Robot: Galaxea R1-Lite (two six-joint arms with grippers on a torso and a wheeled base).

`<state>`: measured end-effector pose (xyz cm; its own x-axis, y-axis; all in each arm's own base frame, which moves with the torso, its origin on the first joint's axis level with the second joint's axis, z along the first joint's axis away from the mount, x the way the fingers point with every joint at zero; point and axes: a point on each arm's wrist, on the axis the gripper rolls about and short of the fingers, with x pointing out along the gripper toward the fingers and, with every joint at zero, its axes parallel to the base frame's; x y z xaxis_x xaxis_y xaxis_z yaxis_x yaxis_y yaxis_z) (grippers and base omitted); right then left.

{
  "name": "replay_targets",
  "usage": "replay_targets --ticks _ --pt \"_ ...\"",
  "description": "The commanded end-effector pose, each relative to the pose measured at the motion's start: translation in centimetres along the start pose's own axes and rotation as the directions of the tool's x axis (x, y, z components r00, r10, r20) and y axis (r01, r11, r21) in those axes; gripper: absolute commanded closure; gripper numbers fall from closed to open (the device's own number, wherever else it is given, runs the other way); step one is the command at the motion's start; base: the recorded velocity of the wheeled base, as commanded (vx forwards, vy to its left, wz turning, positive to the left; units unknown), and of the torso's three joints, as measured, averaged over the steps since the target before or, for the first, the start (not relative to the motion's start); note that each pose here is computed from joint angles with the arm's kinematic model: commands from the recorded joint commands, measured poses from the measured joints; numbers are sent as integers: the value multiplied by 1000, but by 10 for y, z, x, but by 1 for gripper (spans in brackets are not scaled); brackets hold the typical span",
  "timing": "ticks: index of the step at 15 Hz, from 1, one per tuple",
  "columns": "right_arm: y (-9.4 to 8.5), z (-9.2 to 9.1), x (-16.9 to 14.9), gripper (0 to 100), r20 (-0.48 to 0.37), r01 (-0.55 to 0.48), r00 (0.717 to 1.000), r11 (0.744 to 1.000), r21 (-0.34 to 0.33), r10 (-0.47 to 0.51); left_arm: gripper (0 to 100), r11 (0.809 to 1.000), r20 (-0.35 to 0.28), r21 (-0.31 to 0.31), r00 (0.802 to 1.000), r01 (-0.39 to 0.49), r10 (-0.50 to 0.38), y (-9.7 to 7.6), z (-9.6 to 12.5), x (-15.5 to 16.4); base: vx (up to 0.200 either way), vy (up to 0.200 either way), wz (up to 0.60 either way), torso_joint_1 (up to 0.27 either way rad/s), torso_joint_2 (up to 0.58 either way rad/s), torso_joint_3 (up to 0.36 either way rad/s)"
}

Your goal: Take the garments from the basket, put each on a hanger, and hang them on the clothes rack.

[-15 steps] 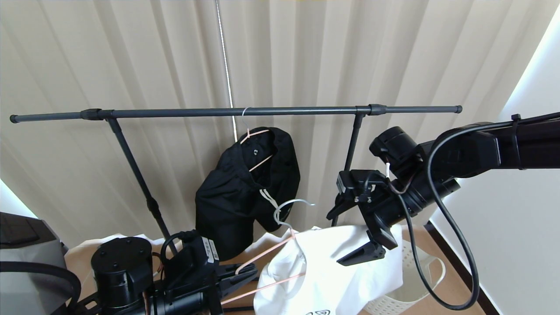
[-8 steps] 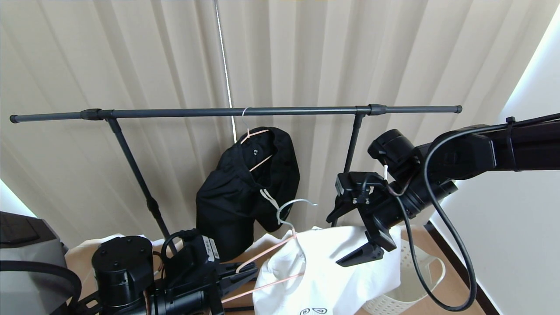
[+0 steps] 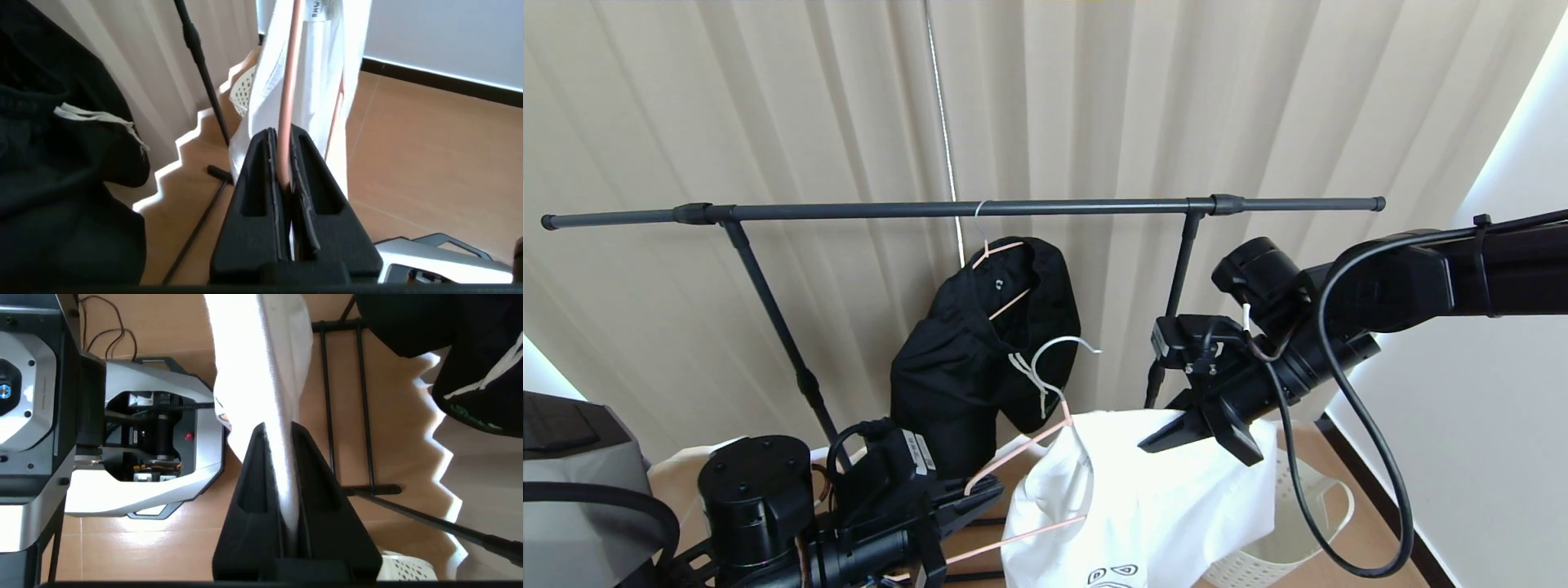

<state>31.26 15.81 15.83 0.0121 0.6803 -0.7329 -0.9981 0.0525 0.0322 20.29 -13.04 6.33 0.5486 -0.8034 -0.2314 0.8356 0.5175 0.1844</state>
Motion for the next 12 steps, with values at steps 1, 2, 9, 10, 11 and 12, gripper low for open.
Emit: replay_targets --ticks 1,2,9,10,11,12 --pt "1 0 -3 100 2 5 1000 1000 0 -5 100 1000 1 1 1000 -4 4 1 0 1 0 0 0 0 0 0" --pt "1 1 -4 100 5 10 1000 1000 -2 -10 100 1000 0 0 1000 -5 5 1 0 0 0 0 0 0 0 0" --pt "11 3 -22 100 30 34 999 999 -11 -33 0 999 15 -28 999 40 -40 6 -2 -6 0 0 0 0 0 0" --pt "13 4 -26 100 32 43 999 999 -16 -43 0 999 30 -36 999 34 -33 12 -1 -9 0 0 0 0 0 0" --pt "15 6 -33 100 31 72 997 997 -20 -71 0 998 59 -61 998 28 -25 20 3 -15 0 0 0 0 0 0" --pt "16 7 -39 100 22 98 995 995 -19 -98 0 995 84 -88 996 38 -30 24 7 -18 0 0 0 0 0 0"
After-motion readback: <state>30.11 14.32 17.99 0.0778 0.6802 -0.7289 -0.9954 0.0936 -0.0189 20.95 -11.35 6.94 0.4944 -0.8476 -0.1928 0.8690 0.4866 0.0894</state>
